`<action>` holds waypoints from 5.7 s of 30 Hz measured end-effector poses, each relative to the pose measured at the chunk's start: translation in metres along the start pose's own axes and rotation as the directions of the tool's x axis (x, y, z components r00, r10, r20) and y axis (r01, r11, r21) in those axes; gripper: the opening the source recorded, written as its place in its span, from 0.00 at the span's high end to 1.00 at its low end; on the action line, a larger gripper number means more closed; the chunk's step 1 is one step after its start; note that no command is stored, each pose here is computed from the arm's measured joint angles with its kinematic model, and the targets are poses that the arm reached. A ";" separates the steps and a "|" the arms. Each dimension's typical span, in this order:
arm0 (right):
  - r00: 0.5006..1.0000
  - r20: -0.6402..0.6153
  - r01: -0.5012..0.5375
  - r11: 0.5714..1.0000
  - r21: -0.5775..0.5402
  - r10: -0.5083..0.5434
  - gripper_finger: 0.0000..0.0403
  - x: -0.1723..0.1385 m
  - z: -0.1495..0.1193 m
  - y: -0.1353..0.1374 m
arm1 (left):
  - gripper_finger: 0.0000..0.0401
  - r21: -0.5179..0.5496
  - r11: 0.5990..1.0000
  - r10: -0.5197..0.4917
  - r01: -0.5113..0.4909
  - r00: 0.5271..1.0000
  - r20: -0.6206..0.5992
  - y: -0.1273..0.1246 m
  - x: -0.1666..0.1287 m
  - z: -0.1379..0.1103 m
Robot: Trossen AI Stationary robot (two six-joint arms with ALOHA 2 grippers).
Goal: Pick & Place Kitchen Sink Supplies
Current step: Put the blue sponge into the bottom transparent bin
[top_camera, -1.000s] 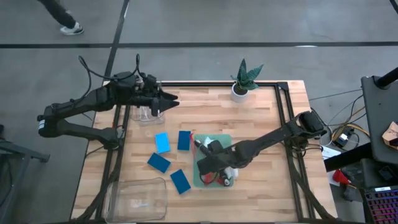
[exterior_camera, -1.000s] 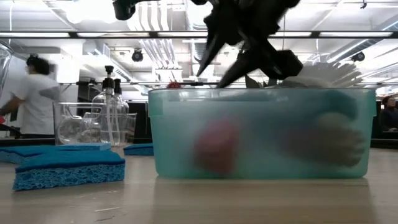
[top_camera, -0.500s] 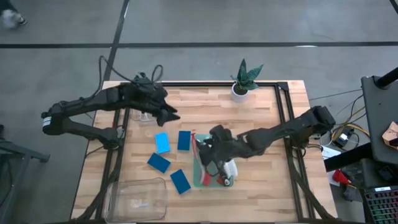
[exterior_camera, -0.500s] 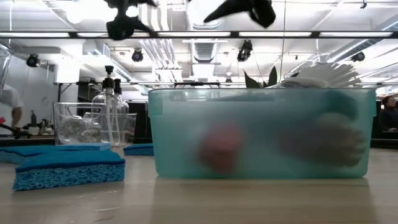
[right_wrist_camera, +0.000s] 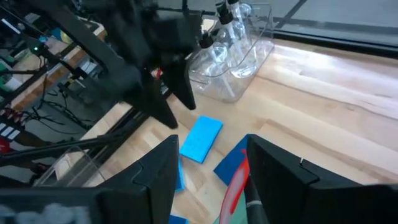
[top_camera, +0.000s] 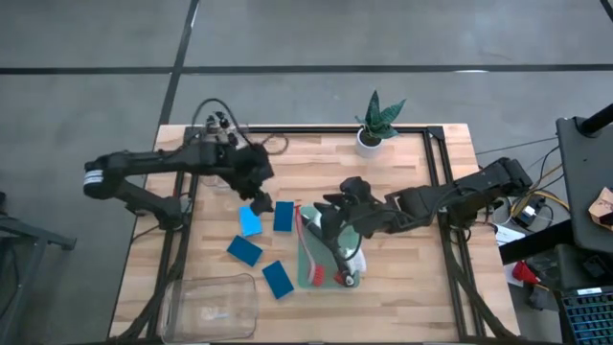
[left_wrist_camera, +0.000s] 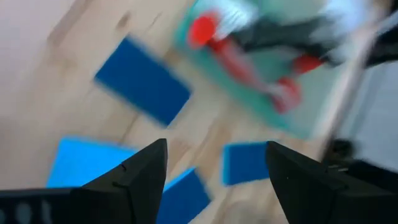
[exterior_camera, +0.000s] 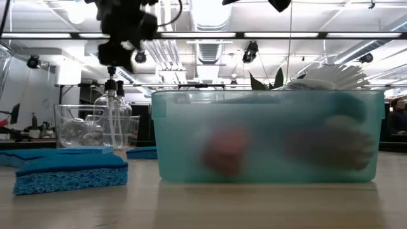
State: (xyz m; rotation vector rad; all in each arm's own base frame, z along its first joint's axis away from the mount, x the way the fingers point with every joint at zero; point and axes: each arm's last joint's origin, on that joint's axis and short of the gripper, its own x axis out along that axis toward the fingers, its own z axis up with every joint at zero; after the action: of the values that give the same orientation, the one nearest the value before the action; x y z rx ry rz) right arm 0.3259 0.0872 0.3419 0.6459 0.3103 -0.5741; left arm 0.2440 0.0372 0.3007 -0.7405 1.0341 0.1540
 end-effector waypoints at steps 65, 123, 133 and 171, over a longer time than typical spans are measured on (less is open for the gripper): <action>0.999 0.011 0.046 0.999 -0.007 -0.046 0.62 0.011 0.004 -0.011 | 0.69 0.594 0.740 0.381 -0.317 0.924 0.019 0.038 0.126 -0.120; 0.997 0.019 -0.068 0.980 -0.186 0.073 0.73 -0.025 0.042 -0.020 | 0.99 -0.548 0.837 -0.122 -0.012 0.970 -0.209 -0.136 0.020 -0.206; 0.996 0.027 -0.082 0.979 -0.186 0.088 0.77 -0.034 0.048 -0.022 | 0.99 -0.526 0.810 0.126 -0.258 0.954 -0.273 -0.134 0.078 -0.227; 0.994 -0.005 -0.108 0.977 -0.186 0.109 0.83 -0.036 0.047 -0.023 | 0.54 -0.516 0.850 -0.045 0.106 0.991 0.129 -0.142 0.012 -0.176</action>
State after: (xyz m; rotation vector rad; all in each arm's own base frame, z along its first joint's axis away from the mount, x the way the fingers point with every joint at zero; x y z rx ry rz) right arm 0.2880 0.0566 0.3829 0.4778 0.3179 -0.4359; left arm 0.1867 -0.1817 0.3071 -1.2530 0.8555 0.4168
